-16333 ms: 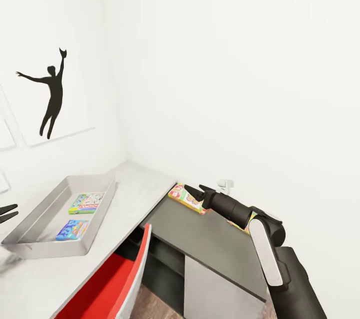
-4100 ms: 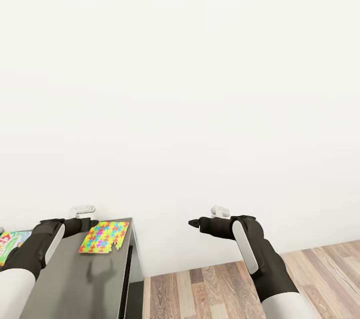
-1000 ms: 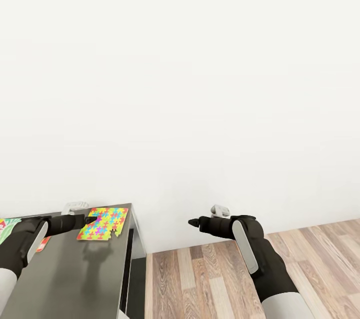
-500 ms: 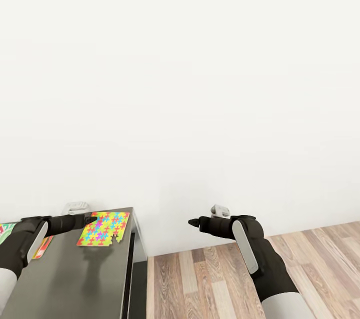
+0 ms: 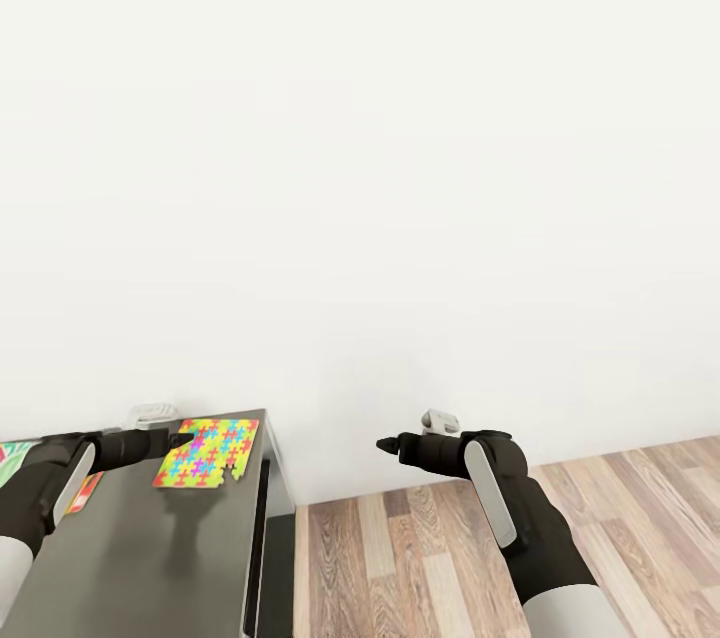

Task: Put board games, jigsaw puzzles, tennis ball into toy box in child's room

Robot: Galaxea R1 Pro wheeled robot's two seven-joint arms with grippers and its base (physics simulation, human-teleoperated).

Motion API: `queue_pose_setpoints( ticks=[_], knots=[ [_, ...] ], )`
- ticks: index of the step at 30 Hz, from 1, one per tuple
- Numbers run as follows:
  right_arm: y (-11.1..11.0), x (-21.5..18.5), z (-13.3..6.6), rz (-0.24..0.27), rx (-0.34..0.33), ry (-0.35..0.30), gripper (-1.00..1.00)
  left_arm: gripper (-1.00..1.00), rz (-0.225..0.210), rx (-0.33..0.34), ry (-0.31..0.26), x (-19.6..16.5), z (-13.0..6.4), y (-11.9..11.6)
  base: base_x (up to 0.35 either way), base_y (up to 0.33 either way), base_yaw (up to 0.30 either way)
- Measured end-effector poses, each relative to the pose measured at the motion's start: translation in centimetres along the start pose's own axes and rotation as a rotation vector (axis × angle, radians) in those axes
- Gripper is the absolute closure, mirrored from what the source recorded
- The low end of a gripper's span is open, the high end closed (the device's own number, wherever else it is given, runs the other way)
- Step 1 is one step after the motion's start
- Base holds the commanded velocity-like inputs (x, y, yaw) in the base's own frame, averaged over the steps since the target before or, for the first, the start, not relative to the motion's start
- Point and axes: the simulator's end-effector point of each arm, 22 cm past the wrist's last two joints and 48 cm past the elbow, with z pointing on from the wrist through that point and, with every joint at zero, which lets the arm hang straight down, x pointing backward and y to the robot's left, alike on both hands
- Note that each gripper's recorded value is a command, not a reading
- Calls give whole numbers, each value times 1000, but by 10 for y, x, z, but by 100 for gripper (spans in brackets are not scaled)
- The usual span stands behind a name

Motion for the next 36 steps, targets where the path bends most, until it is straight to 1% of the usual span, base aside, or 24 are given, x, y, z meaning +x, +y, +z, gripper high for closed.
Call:
queue_pose_setpoints(
  ticks=[26,31,36],
  knots=[
    [-11,13,14,22,7,35,-100,-100,-7,14,37,17,14,3,0,0,0],
    [-14,16,17,26,9,42,-100,-100,-8,38,44,19,14,2,0,0,0],
    [-16,19,19,30,10,49,-100,-100,-6,88,52,21,10,0,0,0,0]
  ],
)
